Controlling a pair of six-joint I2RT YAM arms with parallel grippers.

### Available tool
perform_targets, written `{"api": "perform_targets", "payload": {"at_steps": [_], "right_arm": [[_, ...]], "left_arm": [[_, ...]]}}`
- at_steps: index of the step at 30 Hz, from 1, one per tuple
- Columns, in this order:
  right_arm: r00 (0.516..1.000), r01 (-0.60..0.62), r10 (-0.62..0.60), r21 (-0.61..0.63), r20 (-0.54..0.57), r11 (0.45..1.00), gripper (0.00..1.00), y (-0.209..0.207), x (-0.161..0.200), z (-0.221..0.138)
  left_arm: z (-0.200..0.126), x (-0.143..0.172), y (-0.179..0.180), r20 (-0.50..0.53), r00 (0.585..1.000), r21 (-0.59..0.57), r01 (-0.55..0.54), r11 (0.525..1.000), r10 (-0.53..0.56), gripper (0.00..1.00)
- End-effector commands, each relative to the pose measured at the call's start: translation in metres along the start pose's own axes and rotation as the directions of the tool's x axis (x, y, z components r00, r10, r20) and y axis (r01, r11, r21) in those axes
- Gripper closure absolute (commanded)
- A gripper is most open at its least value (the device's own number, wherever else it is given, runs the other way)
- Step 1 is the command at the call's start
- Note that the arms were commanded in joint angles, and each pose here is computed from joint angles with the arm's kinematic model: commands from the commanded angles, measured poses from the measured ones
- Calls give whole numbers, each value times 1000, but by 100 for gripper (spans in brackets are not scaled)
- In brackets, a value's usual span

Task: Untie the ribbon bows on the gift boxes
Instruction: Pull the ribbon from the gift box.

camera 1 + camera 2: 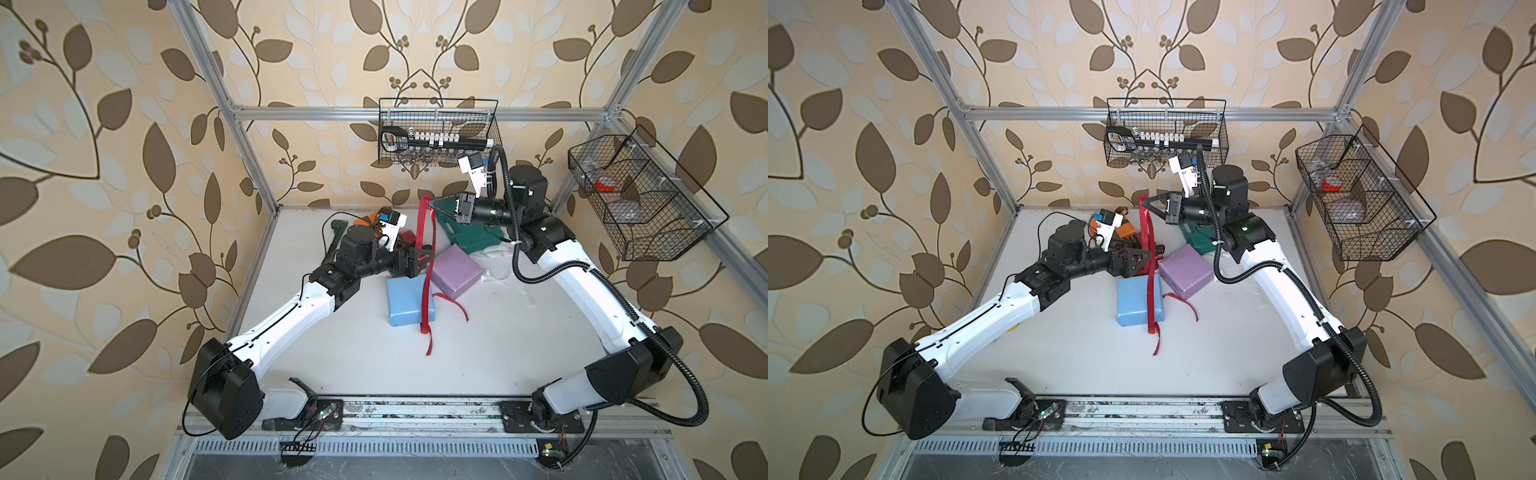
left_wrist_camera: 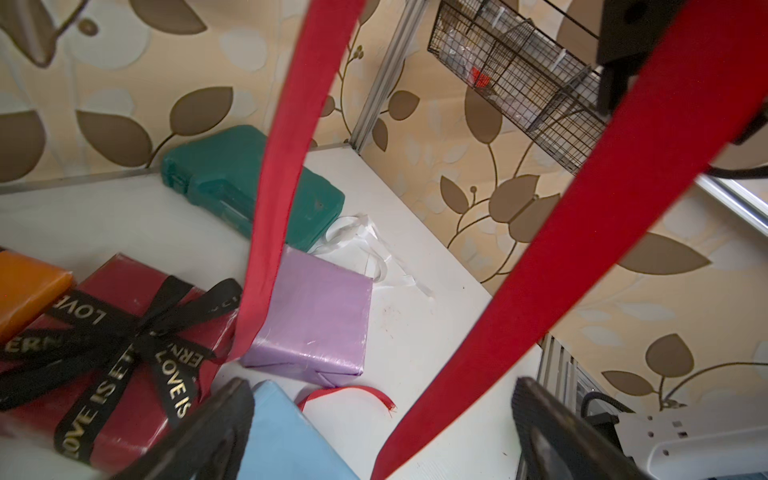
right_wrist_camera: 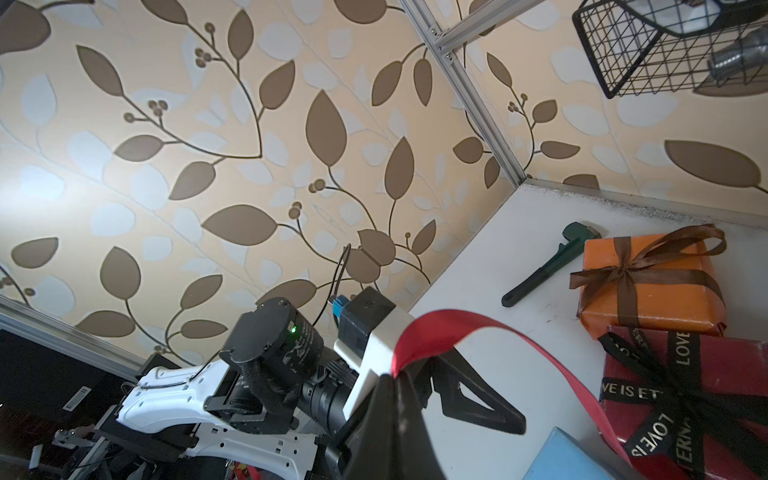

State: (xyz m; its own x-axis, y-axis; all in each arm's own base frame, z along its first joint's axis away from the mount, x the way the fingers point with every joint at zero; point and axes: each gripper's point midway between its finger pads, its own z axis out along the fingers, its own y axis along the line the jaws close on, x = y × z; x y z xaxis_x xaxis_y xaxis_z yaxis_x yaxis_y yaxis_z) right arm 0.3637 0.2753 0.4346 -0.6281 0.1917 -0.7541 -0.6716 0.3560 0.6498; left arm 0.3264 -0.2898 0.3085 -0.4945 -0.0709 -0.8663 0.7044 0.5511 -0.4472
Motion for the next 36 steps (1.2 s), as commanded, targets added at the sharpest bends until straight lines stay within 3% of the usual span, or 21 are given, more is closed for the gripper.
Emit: {"api": "perform_targets", "payload": {"at_steps": [1,5,10,15,27,33,34,36], "right_arm": [[999,36,-36,0,33,999,100,7,-14,0],[999,34,-34,-10,35,999,100,8,-15,0],[999,29,-28,-23,38,999,100,14,-14,-3],[999,23,-22,-43,36,999,100,20,-12,-5],[999,29,-27,-53,28,998,100,25,-10,-10],[999,33,-32,-47,27,998,100,25,-10,-13],[999,33,-32,-46,28,998,100,25,-10,-13],[999,30,-29,-43,28,999,100,22,-11,-13]], "left_arm": [[-2,-42,-34,140,980,98,-155,983,140,1],[3,-43,-31,153,973,47,-184,982,175,1],[2,-53,7,200,957,-174,-177,969,211,1],[12,-65,31,205,943,-288,-197,937,261,1],[38,-79,47,200,942,-221,-225,949,270,4],[32,-82,50,198,957,-108,-193,975,211,38],[33,-80,47,192,958,-90,-199,976,213,46],[33,-76,41,180,961,-52,-204,978,210,82]]}}
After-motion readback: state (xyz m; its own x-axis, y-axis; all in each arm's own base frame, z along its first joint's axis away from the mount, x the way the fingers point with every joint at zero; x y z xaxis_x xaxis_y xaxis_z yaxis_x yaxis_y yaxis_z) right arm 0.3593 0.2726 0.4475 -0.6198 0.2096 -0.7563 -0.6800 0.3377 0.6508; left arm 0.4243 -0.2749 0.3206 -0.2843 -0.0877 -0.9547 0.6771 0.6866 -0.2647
